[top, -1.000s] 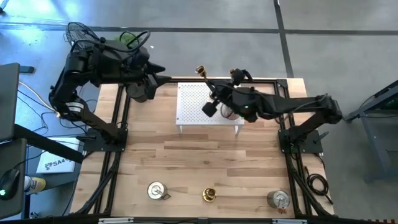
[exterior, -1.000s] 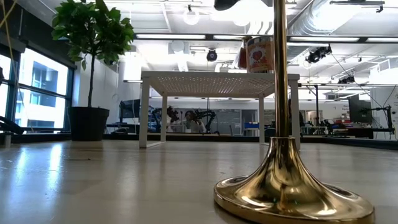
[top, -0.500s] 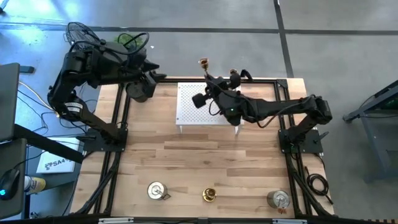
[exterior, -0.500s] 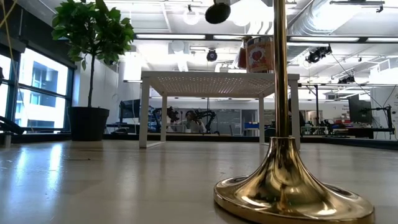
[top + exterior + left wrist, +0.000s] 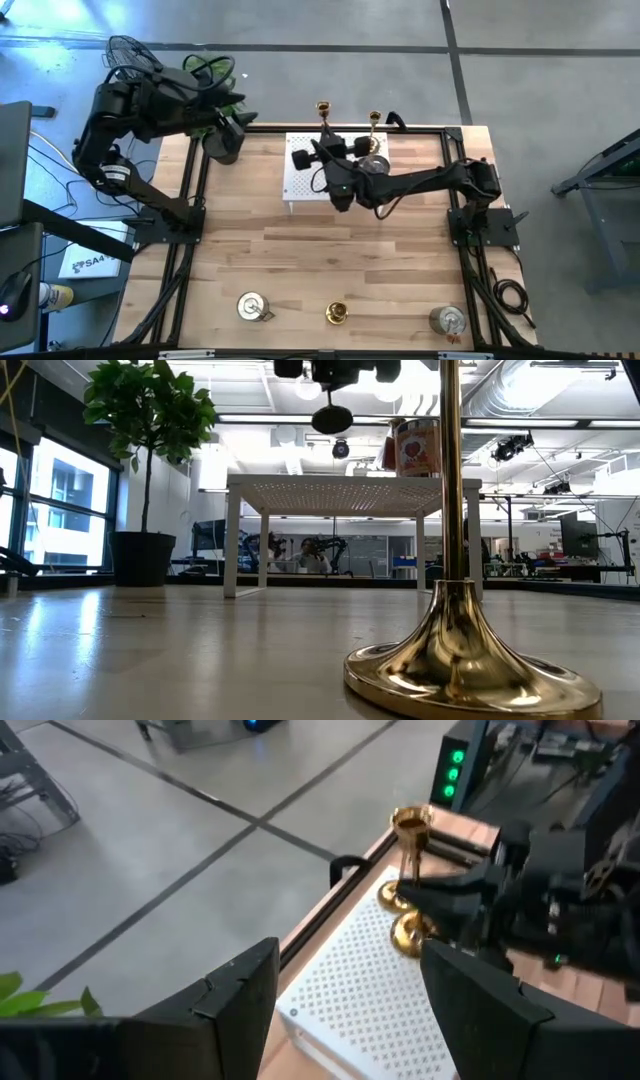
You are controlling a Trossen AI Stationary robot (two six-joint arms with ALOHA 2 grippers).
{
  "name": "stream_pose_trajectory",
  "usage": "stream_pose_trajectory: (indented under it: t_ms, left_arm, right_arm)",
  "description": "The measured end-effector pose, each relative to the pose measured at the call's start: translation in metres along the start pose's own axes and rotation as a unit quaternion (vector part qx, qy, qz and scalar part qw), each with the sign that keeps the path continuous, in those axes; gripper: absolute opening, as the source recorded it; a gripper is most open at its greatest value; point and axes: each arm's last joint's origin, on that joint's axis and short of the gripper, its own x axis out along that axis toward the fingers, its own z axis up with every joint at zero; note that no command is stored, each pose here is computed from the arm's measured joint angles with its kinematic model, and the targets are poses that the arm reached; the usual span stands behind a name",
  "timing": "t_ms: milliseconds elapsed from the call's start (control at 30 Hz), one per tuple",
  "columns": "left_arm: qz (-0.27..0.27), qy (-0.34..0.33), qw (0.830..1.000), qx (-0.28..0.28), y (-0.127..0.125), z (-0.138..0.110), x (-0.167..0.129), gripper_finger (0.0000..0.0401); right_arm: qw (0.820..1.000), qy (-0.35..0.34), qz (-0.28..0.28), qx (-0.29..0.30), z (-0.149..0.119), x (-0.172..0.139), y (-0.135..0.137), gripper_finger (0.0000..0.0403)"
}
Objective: Pick & Place candle stick holders
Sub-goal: Put the left gold candle holder on the shelf
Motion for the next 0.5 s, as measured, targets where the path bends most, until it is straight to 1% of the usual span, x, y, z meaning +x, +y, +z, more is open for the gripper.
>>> stream_pose_trajectory:
  t_ms: [100,233,367,500]
  left_arm:
    - [0.000,0.001,1.000,0.007,0.000,0.000,0.000,0.0241]
    - [0.000,0.001,1.000,0.008,0.000,0.000,0.000,0.0241]
    - [0.001,0.003,1.000,0.009,0.000,-0.001,0.000,0.0241]
    - [0.001,0.003,1.000,0.009,0.000,-0.001,0.000,0.0241]
  right_arm:
    - [1.000,0.005,-0.007,0.015,-0.003,0.005,-0.001,0.0009]
    - [1.000,0.011,-0.017,0.019,-0.012,0.010,0.000,0.0009]
    - [1.000,0.014,-0.027,0.004,-0.027,0.014,0.006,0.0009]
    - [0.999,0.016,-0.028,0.010,-0.038,0.020,0.010,0.0009]
